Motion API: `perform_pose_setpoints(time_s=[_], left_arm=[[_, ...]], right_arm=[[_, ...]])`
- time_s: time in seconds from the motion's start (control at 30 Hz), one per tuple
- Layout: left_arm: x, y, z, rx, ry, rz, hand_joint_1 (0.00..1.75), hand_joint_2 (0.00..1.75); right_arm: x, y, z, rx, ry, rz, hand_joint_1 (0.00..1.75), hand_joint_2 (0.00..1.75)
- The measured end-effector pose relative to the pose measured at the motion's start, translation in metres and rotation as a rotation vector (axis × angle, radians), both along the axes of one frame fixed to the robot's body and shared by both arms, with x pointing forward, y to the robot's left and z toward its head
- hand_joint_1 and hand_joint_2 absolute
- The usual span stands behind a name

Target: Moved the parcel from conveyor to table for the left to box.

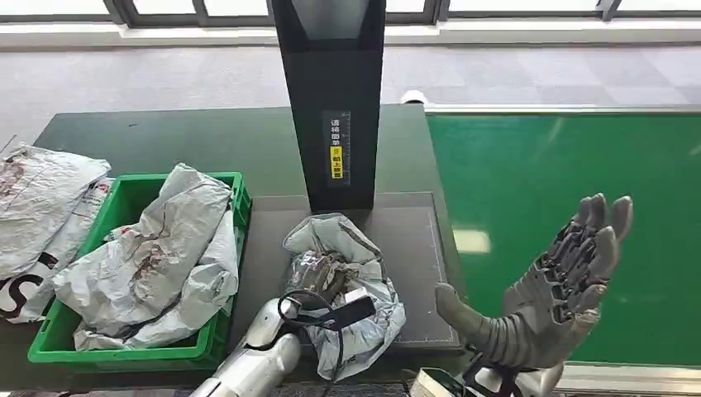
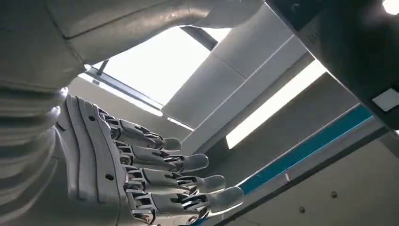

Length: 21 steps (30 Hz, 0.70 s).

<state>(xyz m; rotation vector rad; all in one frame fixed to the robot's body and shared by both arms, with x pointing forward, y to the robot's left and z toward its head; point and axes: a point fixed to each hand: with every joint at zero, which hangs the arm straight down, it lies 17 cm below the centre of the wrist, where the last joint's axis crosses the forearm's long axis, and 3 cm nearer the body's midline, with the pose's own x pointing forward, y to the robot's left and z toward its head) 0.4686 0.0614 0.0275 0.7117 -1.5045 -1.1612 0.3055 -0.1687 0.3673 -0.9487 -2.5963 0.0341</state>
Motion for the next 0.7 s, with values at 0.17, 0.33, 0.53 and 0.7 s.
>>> perform_pose_setpoints(time_s=[0.17, 0.33, 0.53, 0.7], left_arm=[[0.001, 0.003, 0.002, 0.009, -0.016, 0.011, 1.75, 1.75], [0.002, 0.006, 0.009, 0.012, -0.058, 0.022, 1.75, 1.75], [-0.012, 0.015, 0.118, -0.025, -0.499, 0.024, 1.75, 1.75], [-0.046, 0.033, 0.252, -0.06, -0.886, 0.009, 1.75, 1.75]], right_arm=[[0.0, 0.0, 0.0, -0.001, 0.0, 0.0, 0.0, 1.75], [0.0, 0.0, 0.0, -0.002, 0.0, 0.0, 0.0, 1.75], [0.001, -0.002, -0.001, -0.002, 0.004, -0.006, 0.0, 1.75], [0.003, -0.01, -0.005, -0.002, 0.015, -0.033, 0.0, 1.75]])
